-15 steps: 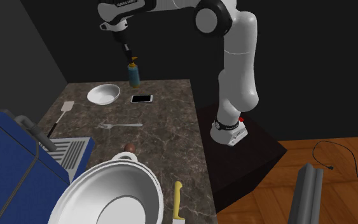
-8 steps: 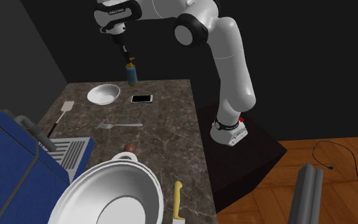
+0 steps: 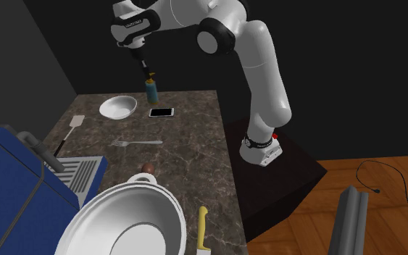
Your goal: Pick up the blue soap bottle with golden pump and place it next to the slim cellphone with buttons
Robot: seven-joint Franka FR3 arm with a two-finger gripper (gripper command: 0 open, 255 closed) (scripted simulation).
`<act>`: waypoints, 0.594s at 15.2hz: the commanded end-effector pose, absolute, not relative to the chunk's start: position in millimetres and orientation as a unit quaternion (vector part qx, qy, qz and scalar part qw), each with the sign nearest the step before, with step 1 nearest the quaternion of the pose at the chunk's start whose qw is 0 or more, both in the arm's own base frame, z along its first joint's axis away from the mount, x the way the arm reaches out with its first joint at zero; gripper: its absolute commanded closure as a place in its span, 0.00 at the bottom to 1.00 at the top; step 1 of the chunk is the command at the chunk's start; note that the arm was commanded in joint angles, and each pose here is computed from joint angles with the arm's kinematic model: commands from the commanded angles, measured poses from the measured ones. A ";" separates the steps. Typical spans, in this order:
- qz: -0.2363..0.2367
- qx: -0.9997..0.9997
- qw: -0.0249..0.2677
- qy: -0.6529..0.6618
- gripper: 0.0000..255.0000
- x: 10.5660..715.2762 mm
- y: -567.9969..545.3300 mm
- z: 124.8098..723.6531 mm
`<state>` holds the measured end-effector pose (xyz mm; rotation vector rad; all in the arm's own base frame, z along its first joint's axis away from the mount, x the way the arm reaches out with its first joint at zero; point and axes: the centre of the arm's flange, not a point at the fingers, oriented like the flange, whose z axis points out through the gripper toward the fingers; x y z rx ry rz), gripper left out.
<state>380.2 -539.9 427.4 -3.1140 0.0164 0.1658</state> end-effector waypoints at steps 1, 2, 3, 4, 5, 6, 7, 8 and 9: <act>0.053 -0.999 0.011 0.005 1.00 380.4 -540.6 416.7; 0.053 -0.999 0.011 0.005 1.00 380.4 -540.6 413.7; 0.053 -0.999 0.011 0.005 1.00 380.3 -540.6 413.7; 0.053 -0.999 0.011 0.005 1.00 380.4 -540.6 413.7; 0.053 -0.999 0.011 0.005 1.00 380.4 -540.6 413.7; 0.053 -0.999 0.011 0.005 1.00 380.4 -540.6 413.7; 0.053 -0.999 0.011 0.005 1.00 380.4 -540.6 413.7; 0.053 -0.999 0.011 0.005 1.00 380.4 -540.6 413.7; 0.053 -0.999 0.011 0.005 1.00 380.4 -540.6 413.7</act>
